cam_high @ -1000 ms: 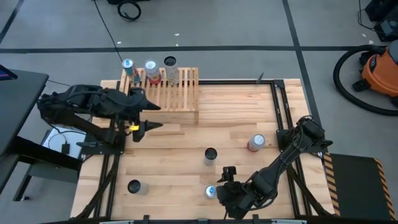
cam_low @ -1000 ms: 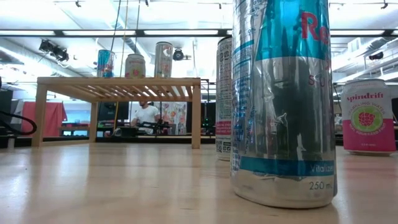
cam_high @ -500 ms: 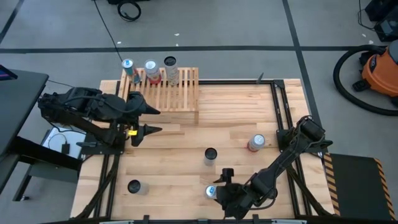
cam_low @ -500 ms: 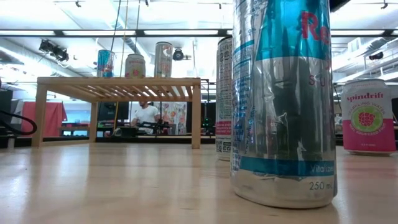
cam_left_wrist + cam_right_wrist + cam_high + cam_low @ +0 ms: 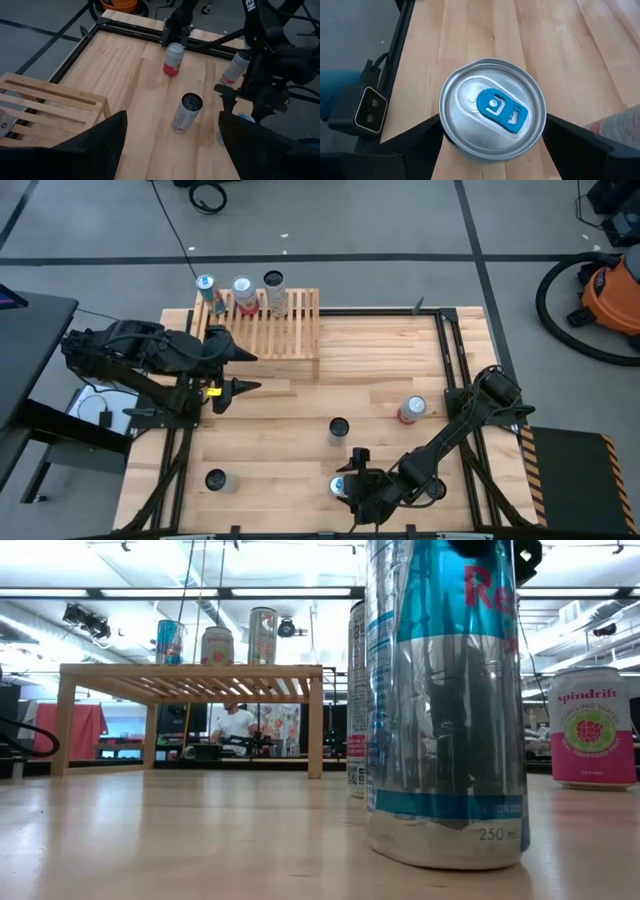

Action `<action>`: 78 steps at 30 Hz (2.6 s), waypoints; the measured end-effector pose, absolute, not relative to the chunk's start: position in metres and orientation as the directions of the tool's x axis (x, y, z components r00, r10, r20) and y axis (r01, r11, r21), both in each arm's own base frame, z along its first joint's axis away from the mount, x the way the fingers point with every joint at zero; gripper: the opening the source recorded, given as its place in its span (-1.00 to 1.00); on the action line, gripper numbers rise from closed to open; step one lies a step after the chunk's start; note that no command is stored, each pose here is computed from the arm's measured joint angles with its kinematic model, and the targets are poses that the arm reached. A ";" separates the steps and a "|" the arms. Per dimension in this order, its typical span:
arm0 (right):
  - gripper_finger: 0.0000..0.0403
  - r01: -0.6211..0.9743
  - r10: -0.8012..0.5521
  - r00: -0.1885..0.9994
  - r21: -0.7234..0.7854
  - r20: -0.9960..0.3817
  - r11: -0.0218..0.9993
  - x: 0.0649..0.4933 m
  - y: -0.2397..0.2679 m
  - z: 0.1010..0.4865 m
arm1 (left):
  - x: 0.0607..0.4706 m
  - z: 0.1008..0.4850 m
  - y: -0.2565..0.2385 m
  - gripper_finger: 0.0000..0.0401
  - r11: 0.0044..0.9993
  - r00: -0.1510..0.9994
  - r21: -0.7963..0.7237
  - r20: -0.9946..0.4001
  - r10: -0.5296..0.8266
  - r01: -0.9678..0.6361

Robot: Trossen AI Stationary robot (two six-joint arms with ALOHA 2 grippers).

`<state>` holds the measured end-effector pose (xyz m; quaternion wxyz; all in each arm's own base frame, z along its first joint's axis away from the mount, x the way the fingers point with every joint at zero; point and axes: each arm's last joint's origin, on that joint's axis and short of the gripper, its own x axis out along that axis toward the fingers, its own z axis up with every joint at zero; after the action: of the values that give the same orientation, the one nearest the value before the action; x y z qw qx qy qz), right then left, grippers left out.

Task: Place canned beverage on shelf
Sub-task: Put the blue soda can on the shelf aligned with the other blue soda can

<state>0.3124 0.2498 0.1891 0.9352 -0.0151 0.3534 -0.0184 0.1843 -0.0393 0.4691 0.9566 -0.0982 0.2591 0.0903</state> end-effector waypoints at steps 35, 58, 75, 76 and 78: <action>0.20 0.026 -0.031 0.784 -0.017 -0.620 1.000 0.383 0.191 0.279 | 0.167 0.476 -0.029 0.57 0.928 0.841 -0.063 -0.448 0.302 -0.367; 0.20 0.191 -0.181 0.929 -0.002 -0.323 0.982 0.428 -0.065 0.413 | 0.131 0.485 -0.016 0.57 0.876 0.808 0.022 -0.377 0.453 -0.481; 0.20 0.157 -0.145 0.921 0.006 -0.362 0.988 0.423 -0.100 0.405 | 0.135 0.484 -0.010 0.57 0.828 0.760 0.061 -0.363 0.539 -0.558; 0.20 0.157 -0.143 0.915 0.005 -0.378 0.988 0.423 -0.100 0.402 | 0.135 0.484 -0.009 0.57 0.824 0.757 0.061 -0.362 0.543 -0.563; 0.20 0.160 -0.145 0.905 0.006 -0.400 0.987 0.423 -0.101 0.397 | 0.135 0.484 -0.007 0.57 0.818 0.751 0.060 -0.362 0.552 -0.572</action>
<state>0.4231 -0.1014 0.3975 0.9757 0.0194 0.2036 -0.0781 0.1347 -0.0074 0.4842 0.9354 -0.0274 0.1846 0.3005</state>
